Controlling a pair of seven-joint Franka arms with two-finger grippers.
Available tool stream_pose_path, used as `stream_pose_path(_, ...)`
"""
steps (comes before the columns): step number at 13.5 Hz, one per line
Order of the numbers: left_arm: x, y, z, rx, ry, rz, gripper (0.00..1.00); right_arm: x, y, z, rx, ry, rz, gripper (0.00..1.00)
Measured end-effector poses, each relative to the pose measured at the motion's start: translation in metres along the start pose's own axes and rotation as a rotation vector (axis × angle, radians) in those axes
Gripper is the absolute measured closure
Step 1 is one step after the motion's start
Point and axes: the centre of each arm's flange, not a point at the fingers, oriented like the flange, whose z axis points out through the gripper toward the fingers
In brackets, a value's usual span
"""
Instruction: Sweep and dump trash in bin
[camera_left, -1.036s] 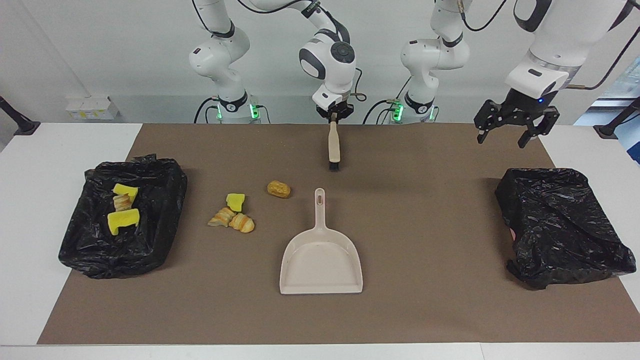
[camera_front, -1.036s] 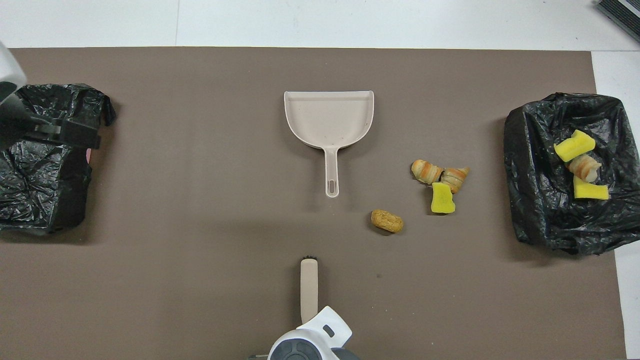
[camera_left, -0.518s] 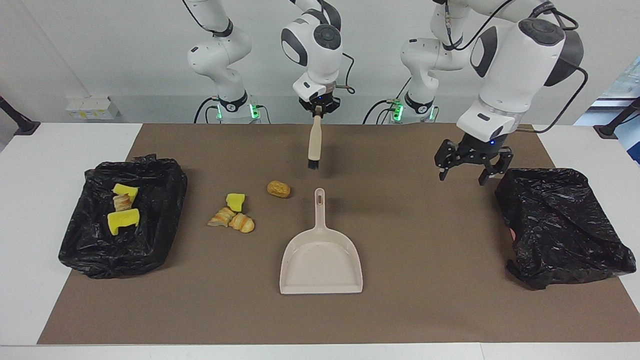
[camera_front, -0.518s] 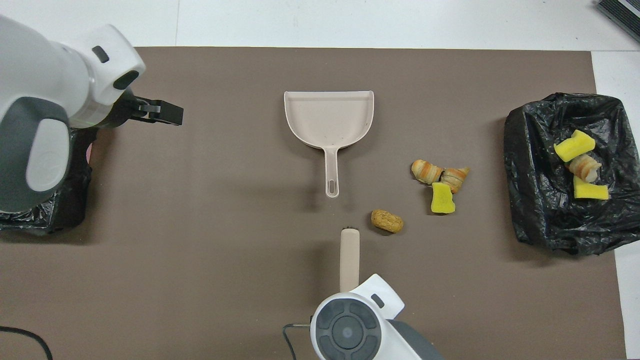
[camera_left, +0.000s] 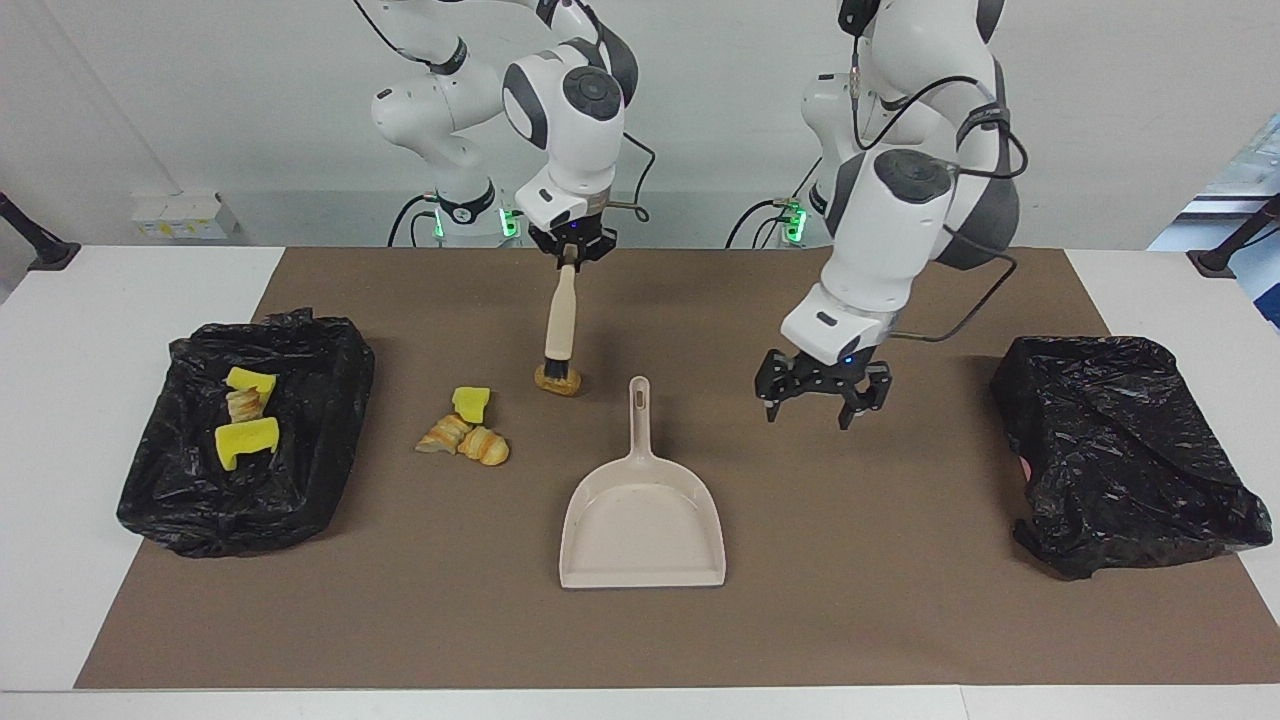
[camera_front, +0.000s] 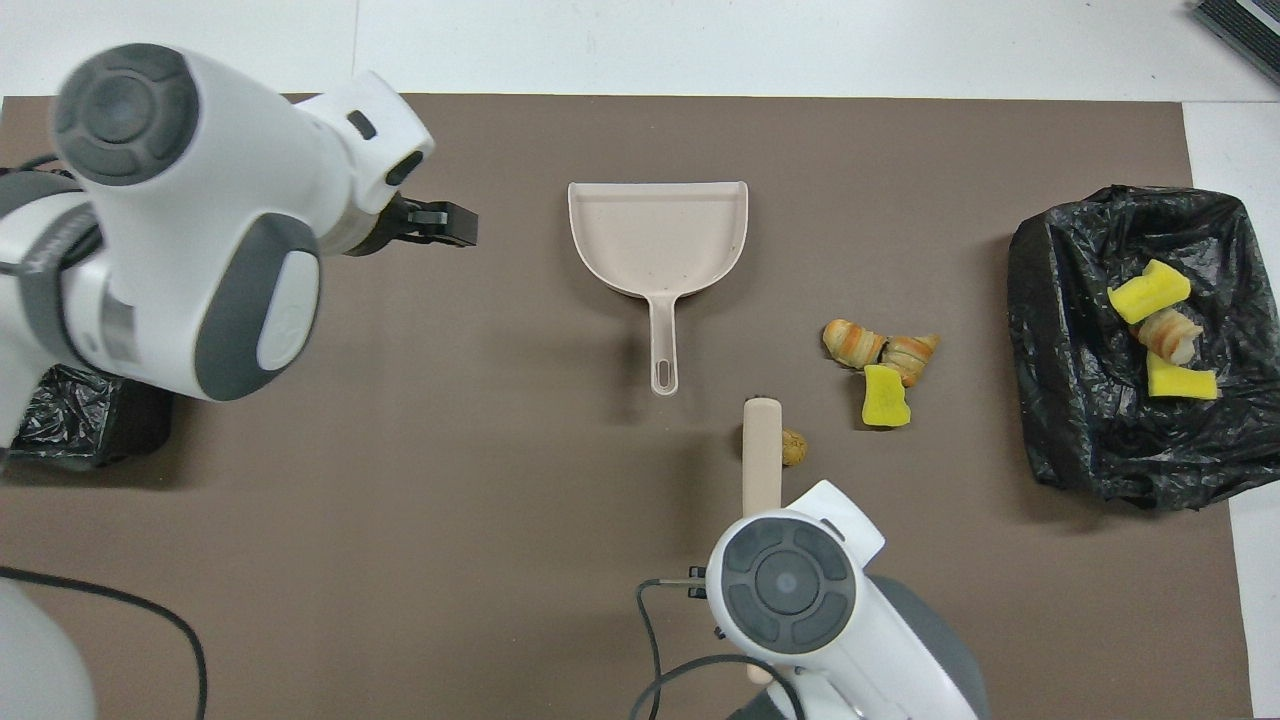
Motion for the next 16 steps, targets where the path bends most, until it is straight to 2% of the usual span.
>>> stream_pose_path(3,-0.012,0.049,0.026,-0.026,0.016,-0.013,0.00,0.043,0.063,0.020,-0.036,0.009,-0.078,0.74)
stream_pose_path(7,-0.034,0.102,0.050,-0.043,0.005,-0.017,0.00,0.078,0.127,0.041,-0.031,0.035,-0.155,0.74)
stream_pose_path(11,-0.051,0.141,0.077,-0.068,0.016,-0.040,0.00,0.097,0.176,0.065,-0.049,0.044,-0.225,0.74)
stream_pose_path(13,-0.055,0.146,0.090,-0.064,0.005,-0.034,0.00,0.102,0.193,0.081,-0.082,0.019,-0.274,0.74)
stream_pose_path(16,-0.058,0.149,0.100,-0.062,-0.002,-0.029,0.00,0.104,0.217,0.101,-0.078,-0.020,-0.296,0.74)
